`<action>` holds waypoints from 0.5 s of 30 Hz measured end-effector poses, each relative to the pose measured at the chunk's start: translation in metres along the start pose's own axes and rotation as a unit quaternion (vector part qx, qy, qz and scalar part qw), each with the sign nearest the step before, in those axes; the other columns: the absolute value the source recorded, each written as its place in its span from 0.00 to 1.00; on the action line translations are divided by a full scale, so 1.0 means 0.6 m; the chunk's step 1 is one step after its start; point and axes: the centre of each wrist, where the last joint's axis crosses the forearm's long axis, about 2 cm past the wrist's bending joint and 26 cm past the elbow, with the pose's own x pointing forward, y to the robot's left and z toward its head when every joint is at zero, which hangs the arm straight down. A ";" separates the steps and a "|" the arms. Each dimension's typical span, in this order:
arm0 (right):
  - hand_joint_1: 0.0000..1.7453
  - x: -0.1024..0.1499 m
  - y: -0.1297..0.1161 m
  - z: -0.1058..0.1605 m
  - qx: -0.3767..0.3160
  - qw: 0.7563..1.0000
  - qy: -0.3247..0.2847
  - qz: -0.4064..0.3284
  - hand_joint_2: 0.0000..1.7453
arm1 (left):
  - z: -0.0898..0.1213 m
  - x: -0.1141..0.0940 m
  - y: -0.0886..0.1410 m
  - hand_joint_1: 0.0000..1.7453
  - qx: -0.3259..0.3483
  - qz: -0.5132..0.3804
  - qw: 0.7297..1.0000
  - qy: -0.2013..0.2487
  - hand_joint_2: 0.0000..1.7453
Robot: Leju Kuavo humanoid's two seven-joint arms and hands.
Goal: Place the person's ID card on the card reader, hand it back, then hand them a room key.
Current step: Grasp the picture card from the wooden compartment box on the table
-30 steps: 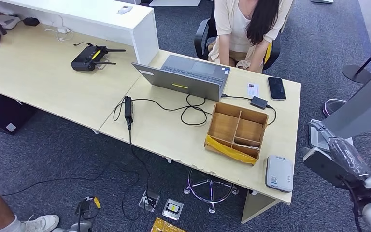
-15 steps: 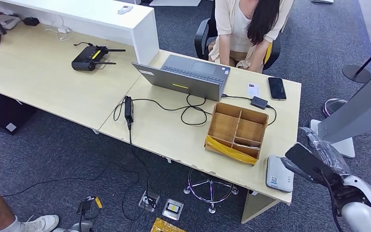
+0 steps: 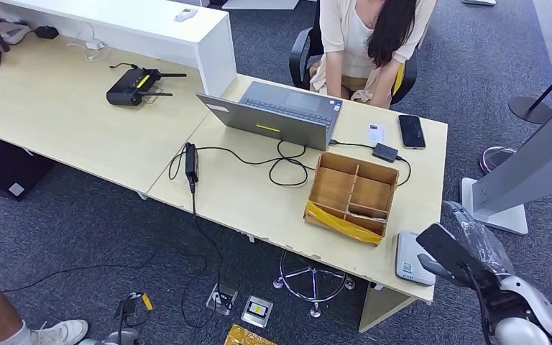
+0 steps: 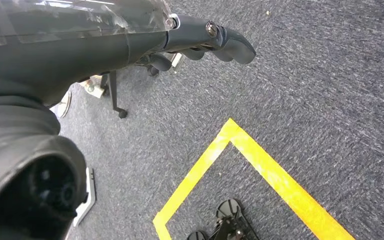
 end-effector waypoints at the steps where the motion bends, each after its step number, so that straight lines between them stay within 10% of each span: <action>1: 0.00 0.000 0.001 0.001 0.000 1.000 -0.001 0.000 1.00 | 0.000 0.000 0.000 0.00 0.000 0.000 1.000 0.000 0.00; 15: 0.00 0.012 0.030 0.023 -0.017 0.999 -0.008 0.026 1.00 | 0.001 -0.002 -0.004 0.00 -0.002 -0.001 1.000 0.001 0.00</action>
